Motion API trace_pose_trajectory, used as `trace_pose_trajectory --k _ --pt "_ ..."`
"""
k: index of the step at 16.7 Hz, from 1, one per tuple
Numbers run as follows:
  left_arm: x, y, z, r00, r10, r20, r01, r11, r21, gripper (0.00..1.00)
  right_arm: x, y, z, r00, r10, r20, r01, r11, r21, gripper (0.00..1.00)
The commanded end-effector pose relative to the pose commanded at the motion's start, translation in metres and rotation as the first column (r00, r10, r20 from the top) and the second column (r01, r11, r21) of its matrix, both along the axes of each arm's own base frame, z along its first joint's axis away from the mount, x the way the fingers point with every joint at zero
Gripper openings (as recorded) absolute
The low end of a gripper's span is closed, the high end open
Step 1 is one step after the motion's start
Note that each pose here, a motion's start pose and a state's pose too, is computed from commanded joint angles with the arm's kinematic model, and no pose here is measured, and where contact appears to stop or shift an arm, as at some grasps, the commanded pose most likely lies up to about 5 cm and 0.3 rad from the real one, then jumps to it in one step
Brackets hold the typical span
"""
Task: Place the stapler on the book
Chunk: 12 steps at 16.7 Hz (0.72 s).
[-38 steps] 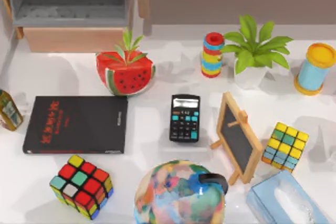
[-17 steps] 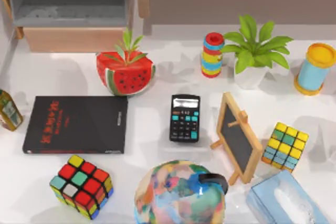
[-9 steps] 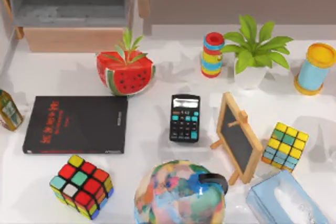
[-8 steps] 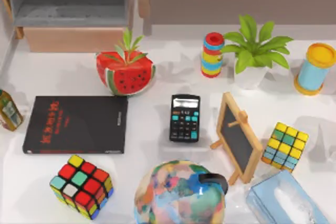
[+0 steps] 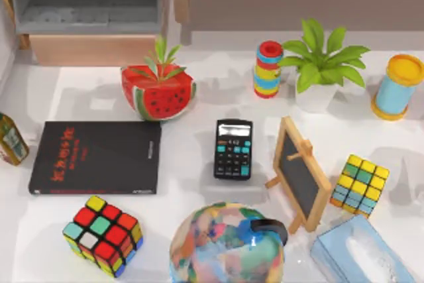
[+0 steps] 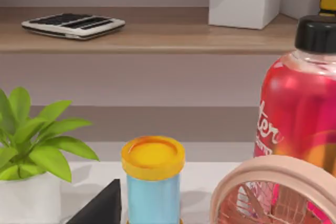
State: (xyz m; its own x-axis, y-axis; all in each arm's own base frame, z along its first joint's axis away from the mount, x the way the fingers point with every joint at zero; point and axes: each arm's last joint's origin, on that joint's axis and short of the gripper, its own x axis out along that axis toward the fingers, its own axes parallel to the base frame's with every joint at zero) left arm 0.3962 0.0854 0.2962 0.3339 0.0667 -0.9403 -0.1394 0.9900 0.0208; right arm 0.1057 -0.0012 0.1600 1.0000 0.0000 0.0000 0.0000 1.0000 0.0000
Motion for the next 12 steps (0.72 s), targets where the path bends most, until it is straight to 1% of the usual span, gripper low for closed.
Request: trace_pose_trajectory --k 3,7,10,12 --pt "-0.007 -0.053 -0.012 0.999 -0.037 -0.01 0.036 0.999 -0.02 0.0 0.0 0.0 0.0 1.0 0.0 0.0 0.0 1.0 0.0 1.0" --pt "-0.021 -0.123 -0.042 0.993 -0.103 -0.057 0.101 0.994 -0.039 0.0 0.0 0.0 0.0 1.0 0.0 0.0 0.0 1.0 0.0 1.0" --pt "-0.035 -0.163 -0.07 0.982 -0.141 -0.123 0.136 0.99 -0.045 0.0 0.0 0.0 0.0 1.0 0.0 0.0 0.0 1.0 0.0 1.0" --pt "-0.044 -0.179 -0.089 0.973 -0.152 -0.175 0.147 0.988 -0.044 0.0 0.0 0.0 0.0 1.0 0.0 0.0 0.0 1.0 0.0 1.0"
